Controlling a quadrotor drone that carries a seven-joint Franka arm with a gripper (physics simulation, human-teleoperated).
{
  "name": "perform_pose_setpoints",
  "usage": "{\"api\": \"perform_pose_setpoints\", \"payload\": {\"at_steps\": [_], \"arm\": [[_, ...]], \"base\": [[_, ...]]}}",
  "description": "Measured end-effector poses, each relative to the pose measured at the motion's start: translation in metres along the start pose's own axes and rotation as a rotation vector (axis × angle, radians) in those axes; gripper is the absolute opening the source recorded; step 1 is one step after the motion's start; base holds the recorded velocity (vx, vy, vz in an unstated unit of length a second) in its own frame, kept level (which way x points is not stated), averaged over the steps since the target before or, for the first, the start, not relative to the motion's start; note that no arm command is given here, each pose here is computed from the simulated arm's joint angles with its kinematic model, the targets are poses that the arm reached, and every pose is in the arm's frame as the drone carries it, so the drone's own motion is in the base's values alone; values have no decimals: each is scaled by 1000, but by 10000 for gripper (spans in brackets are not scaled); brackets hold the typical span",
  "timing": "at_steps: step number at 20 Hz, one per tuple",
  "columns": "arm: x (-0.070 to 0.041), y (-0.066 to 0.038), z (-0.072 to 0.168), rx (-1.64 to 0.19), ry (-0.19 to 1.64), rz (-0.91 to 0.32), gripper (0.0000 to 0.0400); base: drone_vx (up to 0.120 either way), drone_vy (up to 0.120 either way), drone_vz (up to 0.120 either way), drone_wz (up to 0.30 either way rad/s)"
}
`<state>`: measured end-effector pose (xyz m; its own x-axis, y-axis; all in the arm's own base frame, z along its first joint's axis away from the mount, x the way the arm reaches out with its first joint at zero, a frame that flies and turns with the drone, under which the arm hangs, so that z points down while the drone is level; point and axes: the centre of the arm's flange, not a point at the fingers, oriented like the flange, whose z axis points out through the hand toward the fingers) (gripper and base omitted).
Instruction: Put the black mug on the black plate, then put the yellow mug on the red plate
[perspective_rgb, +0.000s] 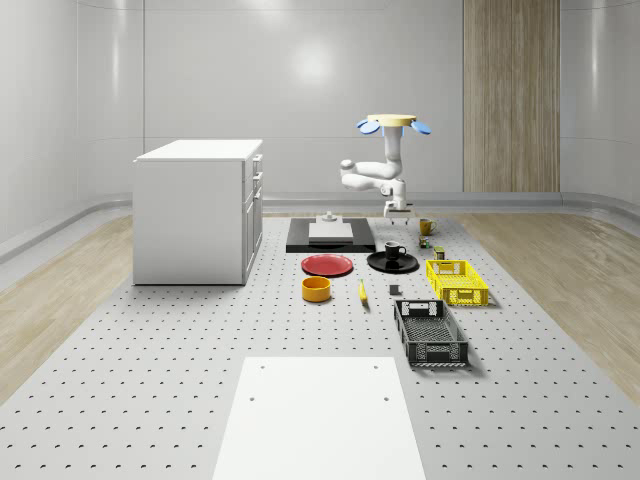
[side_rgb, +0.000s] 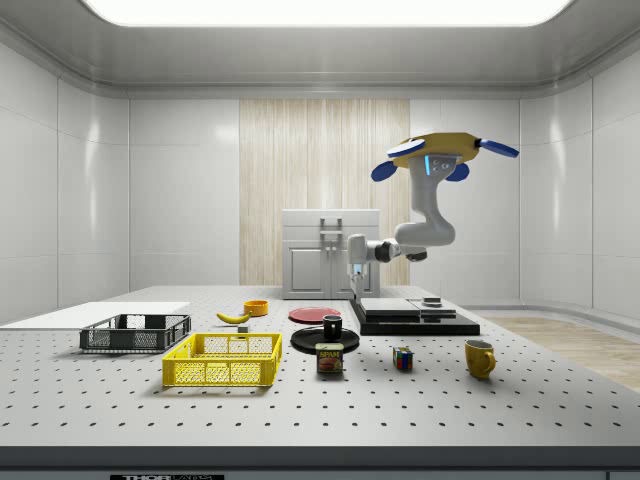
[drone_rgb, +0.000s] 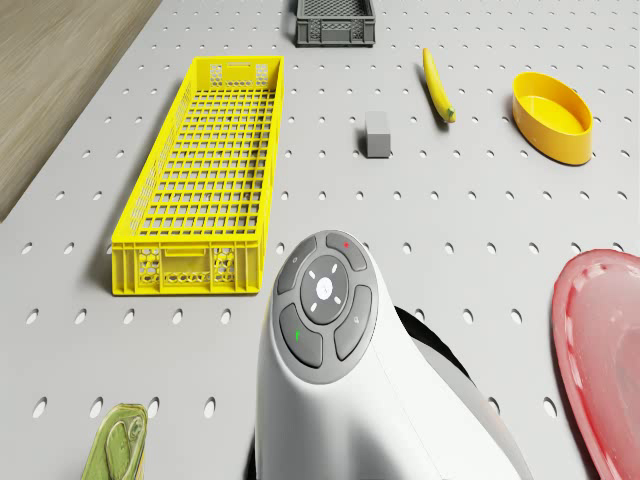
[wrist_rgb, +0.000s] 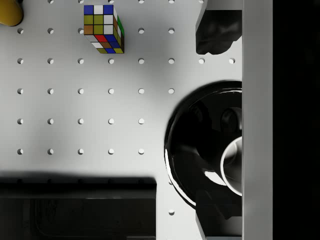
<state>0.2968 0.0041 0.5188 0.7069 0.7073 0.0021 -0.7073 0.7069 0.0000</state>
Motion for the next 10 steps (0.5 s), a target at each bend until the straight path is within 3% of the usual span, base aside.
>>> {"api": "perform_pose_setpoints", "payload": {"at_steps": [10], "arm": [[0,0,0,0,0,0,400]], "base": [[-120,120,0,0]]}}
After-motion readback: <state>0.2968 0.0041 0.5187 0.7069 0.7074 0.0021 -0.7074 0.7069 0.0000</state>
